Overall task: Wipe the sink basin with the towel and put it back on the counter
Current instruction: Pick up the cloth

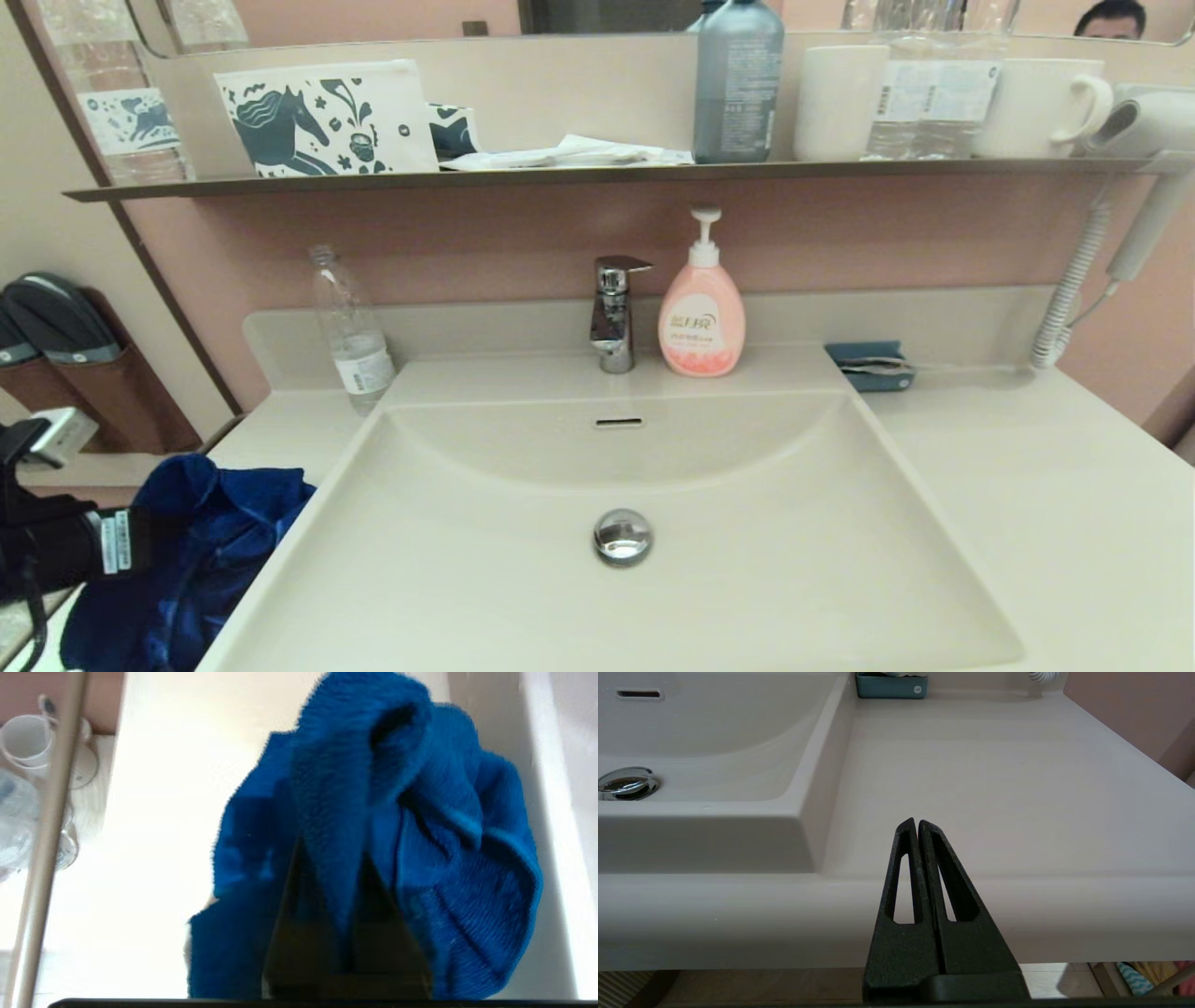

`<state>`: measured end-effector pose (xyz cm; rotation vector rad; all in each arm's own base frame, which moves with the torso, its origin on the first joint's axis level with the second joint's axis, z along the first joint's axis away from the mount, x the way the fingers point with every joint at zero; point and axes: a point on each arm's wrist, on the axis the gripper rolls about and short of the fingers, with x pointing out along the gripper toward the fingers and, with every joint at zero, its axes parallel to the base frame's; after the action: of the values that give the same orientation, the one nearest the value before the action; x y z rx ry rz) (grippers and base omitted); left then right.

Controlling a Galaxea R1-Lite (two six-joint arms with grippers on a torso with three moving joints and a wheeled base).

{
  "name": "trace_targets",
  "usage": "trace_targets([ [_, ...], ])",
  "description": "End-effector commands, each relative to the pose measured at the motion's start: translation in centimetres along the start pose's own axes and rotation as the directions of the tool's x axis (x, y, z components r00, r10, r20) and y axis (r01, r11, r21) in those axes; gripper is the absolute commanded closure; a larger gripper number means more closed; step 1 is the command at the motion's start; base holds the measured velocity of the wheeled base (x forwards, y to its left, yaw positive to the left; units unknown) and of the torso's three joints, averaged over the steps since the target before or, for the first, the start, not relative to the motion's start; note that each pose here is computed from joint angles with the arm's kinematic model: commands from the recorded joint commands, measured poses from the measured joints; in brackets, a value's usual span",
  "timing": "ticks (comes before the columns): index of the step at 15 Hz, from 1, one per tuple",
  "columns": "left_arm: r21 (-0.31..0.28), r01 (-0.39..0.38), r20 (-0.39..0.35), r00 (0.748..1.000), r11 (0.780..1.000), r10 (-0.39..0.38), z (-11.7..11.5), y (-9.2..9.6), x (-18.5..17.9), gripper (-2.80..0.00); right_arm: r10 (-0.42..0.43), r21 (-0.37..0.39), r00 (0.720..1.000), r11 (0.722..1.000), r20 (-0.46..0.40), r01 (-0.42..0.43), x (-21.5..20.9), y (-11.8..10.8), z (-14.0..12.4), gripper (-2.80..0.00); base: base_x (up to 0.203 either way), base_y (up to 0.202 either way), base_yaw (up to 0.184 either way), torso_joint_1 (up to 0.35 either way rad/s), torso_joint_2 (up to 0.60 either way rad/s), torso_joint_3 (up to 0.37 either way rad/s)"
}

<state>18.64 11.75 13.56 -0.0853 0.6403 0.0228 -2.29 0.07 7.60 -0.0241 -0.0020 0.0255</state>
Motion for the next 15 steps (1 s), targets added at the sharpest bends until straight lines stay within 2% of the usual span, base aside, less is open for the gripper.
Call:
trace_targets([
  [1, 0.001, -0.021, 0.048, 0.999, 1.000, 0.021, 0.9, -0.3, -1.1, 0.00, 0.001, 0.000, 1.000, 1.000, 0.000, -0.001, 0.0, 0.0, 0.0, 0.00, 0.000, 0.000, 0.000, 0.000, 0.00, 0.000],
  [7, -0.042, -0.023, 0.105, 0.994, 0.999, 0.027, 5.9, -2.6, -7.9, 0.00, 0.001, 0.000, 1.000, 1.000, 0.000, -0.001, 0.0, 0.0, 0.0, 0.00, 0.000, 0.000, 0.000, 0.000, 0.00, 0.000],
  [11, -0.110, 0.037, 0.099, 0.995, 0.993, -0.026, 8.8, -5.5, -12.5, 0.00, 0.001, 0.000, 1.000, 1.000, 0.000, -0.001, 0.0, 0.0, 0.0, 0.00, 0.000, 0.000, 0.000, 0.000, 0.00, 0.000],
  [13, -0.149, 0.079, 0.081, 0.994, 0.986, -0.067, 9.8, -7.2, -14.0, 0.00, 0.001, 0.000, 1.000, 1.000, 0.000, -0.001, 0.0, 0.0, 0.0, 0.00, 0.000, 0.000, 0.000, 0.000, 0.00, 0.000],
  [15, -0.164, 0.116, 0.071, 0.992, 0.980, -0.105, 10.6, -8.9, -15.0, 0.00, 0.001, 0.000, 1.000, 1.000, 0.000, -0.001, 0.0, 0.0, 0.0, 0.00, 0.000, 0.000, 0.000, 0.000, 0.00, 0.000],
])
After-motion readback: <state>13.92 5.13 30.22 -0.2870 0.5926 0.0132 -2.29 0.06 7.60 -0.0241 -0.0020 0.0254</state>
